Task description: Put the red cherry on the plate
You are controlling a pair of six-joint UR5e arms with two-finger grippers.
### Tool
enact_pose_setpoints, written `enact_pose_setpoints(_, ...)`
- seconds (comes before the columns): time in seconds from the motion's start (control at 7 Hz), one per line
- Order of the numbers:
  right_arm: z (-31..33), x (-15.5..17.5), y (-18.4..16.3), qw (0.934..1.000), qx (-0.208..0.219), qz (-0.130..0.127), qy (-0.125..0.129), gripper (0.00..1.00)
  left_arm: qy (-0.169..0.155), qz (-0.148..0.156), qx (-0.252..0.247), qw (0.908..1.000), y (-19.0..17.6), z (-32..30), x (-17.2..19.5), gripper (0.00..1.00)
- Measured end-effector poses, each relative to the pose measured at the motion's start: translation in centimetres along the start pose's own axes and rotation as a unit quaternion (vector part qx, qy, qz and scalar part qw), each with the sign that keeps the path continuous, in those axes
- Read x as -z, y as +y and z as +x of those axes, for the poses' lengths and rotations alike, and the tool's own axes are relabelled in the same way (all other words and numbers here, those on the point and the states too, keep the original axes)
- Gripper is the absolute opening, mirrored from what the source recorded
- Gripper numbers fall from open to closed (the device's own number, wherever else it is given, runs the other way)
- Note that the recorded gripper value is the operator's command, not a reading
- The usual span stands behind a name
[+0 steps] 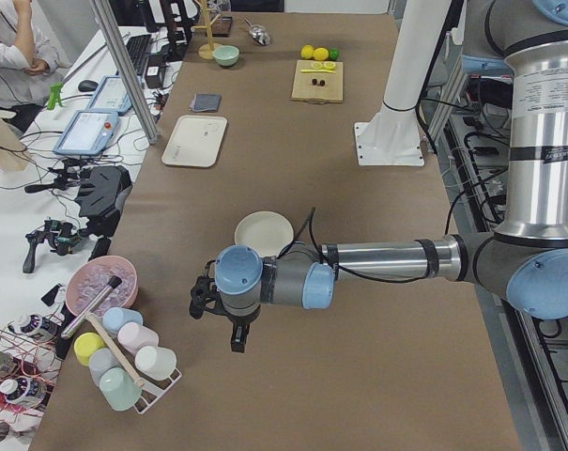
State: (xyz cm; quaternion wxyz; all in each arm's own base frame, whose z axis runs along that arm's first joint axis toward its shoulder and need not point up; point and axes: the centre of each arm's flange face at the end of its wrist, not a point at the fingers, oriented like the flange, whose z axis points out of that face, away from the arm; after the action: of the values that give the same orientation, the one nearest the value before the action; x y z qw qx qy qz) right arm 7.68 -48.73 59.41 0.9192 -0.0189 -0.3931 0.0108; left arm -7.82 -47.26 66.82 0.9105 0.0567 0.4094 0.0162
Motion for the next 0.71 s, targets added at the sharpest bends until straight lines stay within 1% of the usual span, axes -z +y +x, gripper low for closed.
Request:
enact_pose_setpoints(0.57,0.28,-0.37,0.54,1.0000,-0.003,-0.004,-0.001,1.00,0.004,0.002,-0.002,1.0000,-0.05,0.23,0.11,0.98)
enact_pose_setpoints(0.71,0.29,-0.38,0.57,1.0000,-0.003,-0.004,-0.002,1.00,0.020,0.003,-0.003,0.9998,-0.07,0.64,0.20,0.98)
